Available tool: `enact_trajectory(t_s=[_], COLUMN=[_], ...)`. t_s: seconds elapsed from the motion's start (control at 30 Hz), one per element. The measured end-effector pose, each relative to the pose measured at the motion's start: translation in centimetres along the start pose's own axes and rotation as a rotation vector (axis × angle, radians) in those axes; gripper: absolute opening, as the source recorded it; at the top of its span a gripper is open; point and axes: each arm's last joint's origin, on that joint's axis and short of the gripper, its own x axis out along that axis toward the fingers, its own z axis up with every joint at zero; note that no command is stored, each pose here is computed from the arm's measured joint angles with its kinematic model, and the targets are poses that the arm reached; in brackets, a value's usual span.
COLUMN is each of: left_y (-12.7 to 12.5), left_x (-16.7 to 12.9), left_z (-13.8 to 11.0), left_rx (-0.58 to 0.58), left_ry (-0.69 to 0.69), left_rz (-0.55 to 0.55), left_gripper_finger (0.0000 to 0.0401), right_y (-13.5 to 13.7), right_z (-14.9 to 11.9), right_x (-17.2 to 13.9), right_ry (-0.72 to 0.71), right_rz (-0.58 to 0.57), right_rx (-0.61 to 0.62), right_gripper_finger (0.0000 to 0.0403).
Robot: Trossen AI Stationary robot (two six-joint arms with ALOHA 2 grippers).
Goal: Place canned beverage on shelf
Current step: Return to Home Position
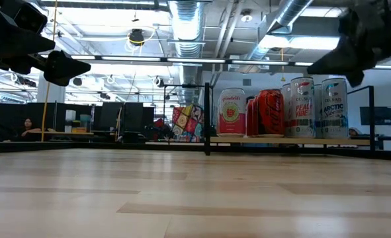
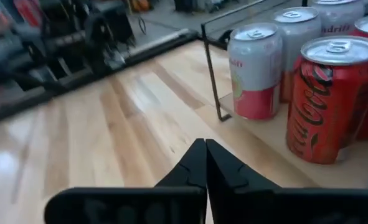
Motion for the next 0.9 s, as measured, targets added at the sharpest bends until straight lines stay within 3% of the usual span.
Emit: enact_trajectory(t_s=[0.17, 0.4, 0.57, 0.7, 0.9], left_y=[0.0, 0.0, 0.0, 0.0, 0.0], left_x=[0.0, 0.0, 0.0, 0.0, 0.0], left_z=[0.0, 0.0, 0.0, 0.0, 0.0], left_rx=[0.000, 0.000, 0.000, 0.000, 0.000], left_ry=[0.000, 0.000, 0.001, 0.001, 0.002], left_rz=[0.000, 0.000, 0.000, 0.000, 0.000], left_gripper_finger=[0.0391, 0.0391, 0.0391, 0.0391, 0.0391], right_y=[-1.7, -3.5, -3.2, -3.4, -3.6], right_z=[-1.5, -4.3, -3.8, -4.2, -4.2], right_x=[0.0, 0.4, 0.2, 0.3, 0.5], right_ry=[-0.083, -0.162, -0.193, -0.165, -0.156], right_rz=[0.081, 0.106, 0.199, 0.159, 0.110], right_rx=[0.084, 0.121, 0.030, -0.051, -0.058], right_gripper_finger=[0.0017, 0.0017, 0.0017, 0.0033, 0.0058])
